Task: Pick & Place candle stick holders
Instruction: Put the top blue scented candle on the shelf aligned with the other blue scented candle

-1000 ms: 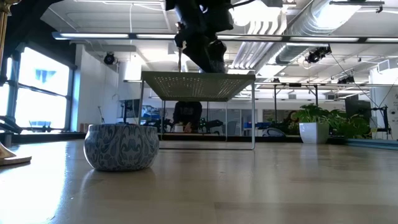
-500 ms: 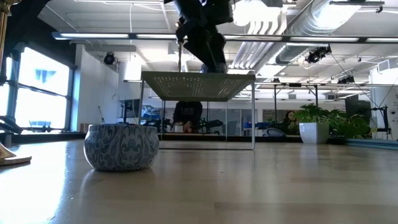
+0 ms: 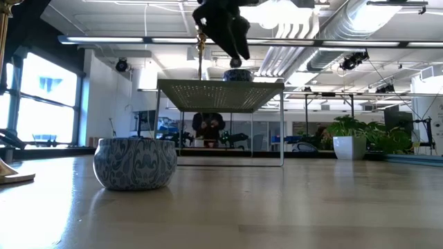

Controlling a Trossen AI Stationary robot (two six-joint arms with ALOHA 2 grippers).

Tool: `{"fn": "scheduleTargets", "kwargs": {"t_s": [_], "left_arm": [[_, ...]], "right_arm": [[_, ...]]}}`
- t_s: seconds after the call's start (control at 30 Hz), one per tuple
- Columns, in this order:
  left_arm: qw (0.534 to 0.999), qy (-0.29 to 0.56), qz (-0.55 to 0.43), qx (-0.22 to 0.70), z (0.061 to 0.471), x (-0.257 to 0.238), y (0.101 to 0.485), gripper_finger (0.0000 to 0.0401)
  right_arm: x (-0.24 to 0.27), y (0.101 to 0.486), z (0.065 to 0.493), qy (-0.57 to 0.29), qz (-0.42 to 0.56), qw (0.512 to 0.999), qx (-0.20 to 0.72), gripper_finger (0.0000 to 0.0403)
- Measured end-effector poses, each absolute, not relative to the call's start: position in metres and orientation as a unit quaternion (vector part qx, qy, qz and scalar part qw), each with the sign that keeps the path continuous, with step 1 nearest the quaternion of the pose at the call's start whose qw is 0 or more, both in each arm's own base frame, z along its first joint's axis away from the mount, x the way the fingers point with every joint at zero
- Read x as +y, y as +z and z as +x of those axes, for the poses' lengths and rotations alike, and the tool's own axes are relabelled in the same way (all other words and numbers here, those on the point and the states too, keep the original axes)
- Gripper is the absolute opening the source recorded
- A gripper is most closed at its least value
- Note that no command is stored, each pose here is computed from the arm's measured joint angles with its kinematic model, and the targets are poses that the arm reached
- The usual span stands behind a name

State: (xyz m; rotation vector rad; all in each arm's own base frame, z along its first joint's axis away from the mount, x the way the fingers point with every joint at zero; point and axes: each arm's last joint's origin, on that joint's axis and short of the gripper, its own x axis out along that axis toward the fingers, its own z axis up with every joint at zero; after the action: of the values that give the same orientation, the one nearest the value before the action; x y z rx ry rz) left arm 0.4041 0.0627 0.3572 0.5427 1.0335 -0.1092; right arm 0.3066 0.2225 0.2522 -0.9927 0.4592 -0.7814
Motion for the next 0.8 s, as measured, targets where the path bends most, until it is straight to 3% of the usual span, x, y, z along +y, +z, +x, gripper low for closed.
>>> {"fn": "scheduleTargets", "kwargs": {"t_s": [0.17,0.37,0.53,0.63,0.8], "left_arm": [[0.825,-0.048,0.231,0.513,0.391,0.055,0.374,0.0383],[0.847,-0.039,0.194,0.493,0.376,0.032,0.411,0.0383],[0.856,-0.089,0.169,0.481,0.353,0.005,0.429,0.0383],[0.862,-0.128,0.136,0.471,0.333,-0.007,0.443,0.0383],[0.876,-0.183,0.086,0.439,0.307,-0.023,0.464,0.0383]], "right_arm": [[0.229,0.252,0.301,-0.353,-0.464,0.786,0.208,0.0259],[0.241,0.252,0.293,-0.339,-0.463,0.795,0.197,0.0259],[0.250,0.252,0.286,-0.318,-0.453,0.812,0.183,0.0259],[0.254,0.257,0.285,-0.285,-0.440,0.834,0.169,0.0259],[0.242,0.287,0.287,-0.192,-0.345,0.912,0.114,0.0259]]}}
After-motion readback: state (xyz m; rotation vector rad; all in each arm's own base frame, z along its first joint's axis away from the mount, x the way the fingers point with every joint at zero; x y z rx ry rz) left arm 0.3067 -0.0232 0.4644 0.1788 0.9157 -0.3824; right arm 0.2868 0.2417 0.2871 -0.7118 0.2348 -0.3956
